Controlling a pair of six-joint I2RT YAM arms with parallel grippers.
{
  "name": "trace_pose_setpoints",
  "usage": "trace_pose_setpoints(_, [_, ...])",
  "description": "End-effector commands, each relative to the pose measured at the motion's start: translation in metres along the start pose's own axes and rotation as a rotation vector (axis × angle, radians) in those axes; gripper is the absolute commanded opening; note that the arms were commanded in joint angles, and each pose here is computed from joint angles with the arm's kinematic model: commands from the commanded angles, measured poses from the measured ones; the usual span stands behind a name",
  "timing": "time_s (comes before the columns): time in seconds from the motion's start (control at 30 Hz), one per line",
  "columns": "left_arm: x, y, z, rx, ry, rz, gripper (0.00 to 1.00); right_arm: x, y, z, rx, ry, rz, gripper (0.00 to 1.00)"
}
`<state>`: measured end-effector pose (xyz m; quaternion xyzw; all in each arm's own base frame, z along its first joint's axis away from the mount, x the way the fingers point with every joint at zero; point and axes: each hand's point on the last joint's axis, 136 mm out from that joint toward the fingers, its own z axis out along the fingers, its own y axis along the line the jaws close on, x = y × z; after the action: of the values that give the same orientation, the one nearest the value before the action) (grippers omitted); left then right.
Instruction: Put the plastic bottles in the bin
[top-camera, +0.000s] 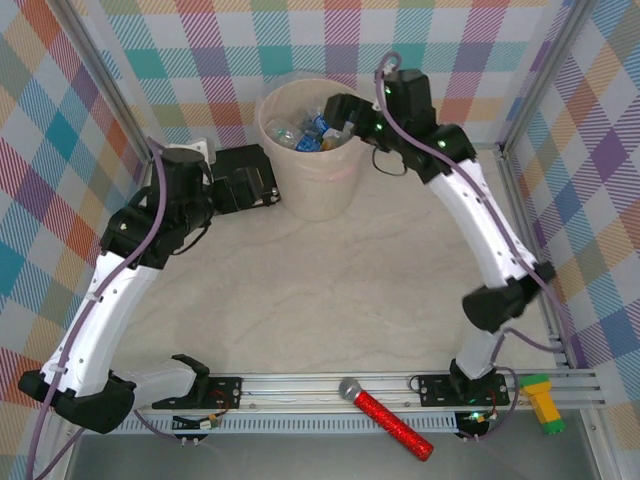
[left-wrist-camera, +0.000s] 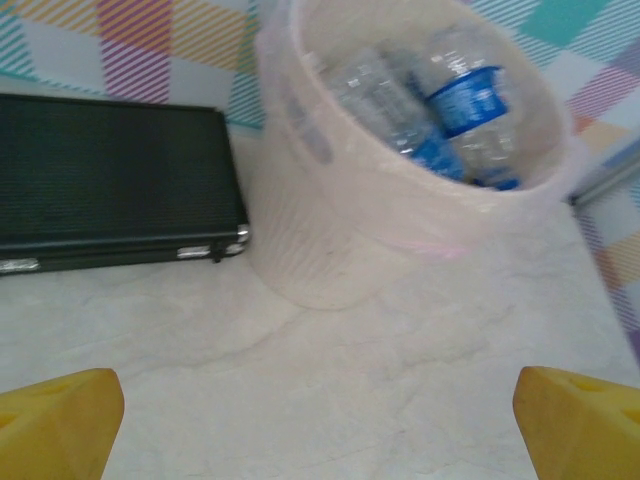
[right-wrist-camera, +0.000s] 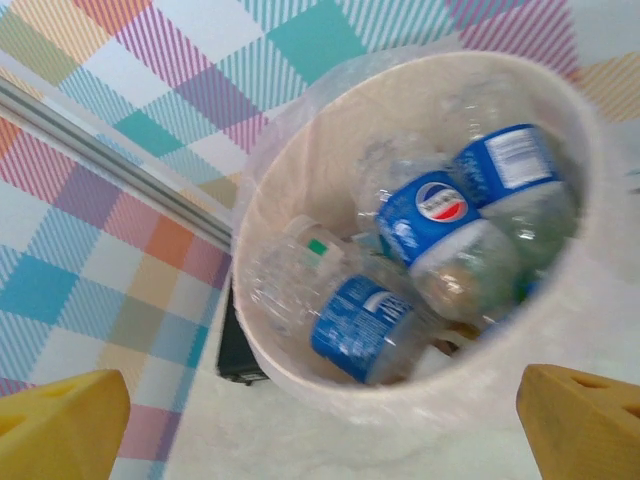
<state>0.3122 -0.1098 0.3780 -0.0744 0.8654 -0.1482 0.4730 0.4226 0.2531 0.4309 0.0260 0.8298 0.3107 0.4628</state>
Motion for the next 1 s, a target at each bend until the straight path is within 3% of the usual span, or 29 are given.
trace_pose_setpoints(0.0, [-0.002, 0.029, 0.001, -0.105, -0.079, -0.005, 0.99, 0.002, -0.030, -0.018, 0.084, -0.070, -0.076, 0.99])
trace_pose_setpoints(0.3, [0.042, 0.110, 0.017, -0.421, -0.174, -0.005, 0.99, 0.060, -0.144, -0.079, 0.379, -0.111, -0.151, 0.99])
trace_pose_setpoints(0.53, [0.084, 0.169, 0.048, -0.673, -0.133, 0.143, 1.00, 0.121, -0.229, -0.098, 0.577, -0.087, -0.281, 0.99])
trace_pose_setpoints(0.63, [0.098, 0.187, 0.072, -0.700, -0.130, 0.179, 0.99, 0.144, -0.259, -0.094, 0.637, -0.111, -0.351, 0.99])
trace_pose_setpoints(0.77, [0.119, 0.203, 0.103, -0.646, -0.118, 0.118, 1.00, 0.169, -0.299, -0.086, 0.728, -0.134, -0.442, 0.99])
trace_pose_setpoints(0.97, [0.132, 0.220, 0.138, -0.681, -0.156, 0.148, 1.00, 0.198, -0.346, -0.074, 0.779, -0.090, -0.384, 0.99])
